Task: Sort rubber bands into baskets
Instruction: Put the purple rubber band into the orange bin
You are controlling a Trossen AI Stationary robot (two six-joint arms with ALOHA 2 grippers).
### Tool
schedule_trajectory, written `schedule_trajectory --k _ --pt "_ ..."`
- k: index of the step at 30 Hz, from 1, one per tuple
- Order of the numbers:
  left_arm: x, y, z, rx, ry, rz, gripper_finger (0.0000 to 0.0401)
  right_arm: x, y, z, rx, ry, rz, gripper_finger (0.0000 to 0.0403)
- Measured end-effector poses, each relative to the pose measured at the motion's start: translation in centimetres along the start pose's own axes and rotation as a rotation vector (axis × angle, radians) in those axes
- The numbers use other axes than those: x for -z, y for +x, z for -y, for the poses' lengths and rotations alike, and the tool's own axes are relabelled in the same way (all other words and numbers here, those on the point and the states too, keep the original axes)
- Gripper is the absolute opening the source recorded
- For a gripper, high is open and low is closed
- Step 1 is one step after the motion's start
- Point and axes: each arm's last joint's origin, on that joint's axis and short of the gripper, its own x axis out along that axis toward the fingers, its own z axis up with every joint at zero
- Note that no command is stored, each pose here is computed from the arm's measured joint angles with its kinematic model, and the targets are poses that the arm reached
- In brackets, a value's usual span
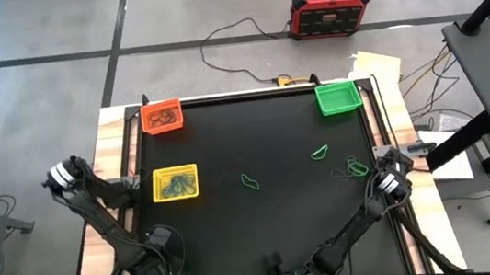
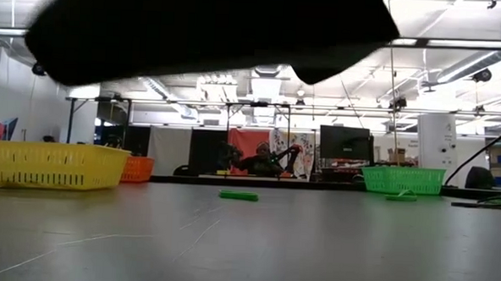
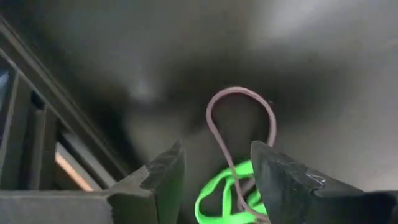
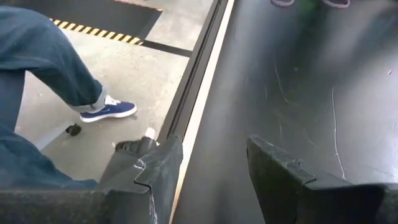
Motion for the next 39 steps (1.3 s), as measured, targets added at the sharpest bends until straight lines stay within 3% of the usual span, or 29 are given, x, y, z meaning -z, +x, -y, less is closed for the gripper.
schedule_trajectory --k 7,11,16,22,27,34,39 --pt "-0.2 0.9 0.3 0.012 0.035 -0.029 0.016 -0.2 0.0 0.0 -0.003 -0.002 0.006 0.0176" --pt "0.0 0.9 0.5 0.027 0.059 -0.052 0.0112 -0.2 0.0 0.0 -0.005 0.002 0.005 0.0176" --pt "0.0 0.8 0.5 0.03 0.086 -0.058 0.0018 -0.3 0.0 0.0 -0.006 0.003 0.006 0.0176" --pt "-0.3 -0.6 -0.3 0.014 0.107 -0.041 0.0004 -0.3 -0.1 0.0 -0.007 0.006 0.006 0.0176" --pt "-0.4 -3.3 -0.6 0.062 0.133 0.075 0.0001 -0.5 0.3 0.8 -0.01 0.019 0.009 0.0176" --pt "-1.2 -7.0 0.3 0.226 0.207 0.387 0.0 -0.8 0.6 2.1 0.016 0.023 0.007 0.0176" --pt "-3.7 -9.0 1.6 0.26 0.285 0.532 0.0 -1.2 -0.8 3.7 0.071 -0.062 -0.132 0.0176"
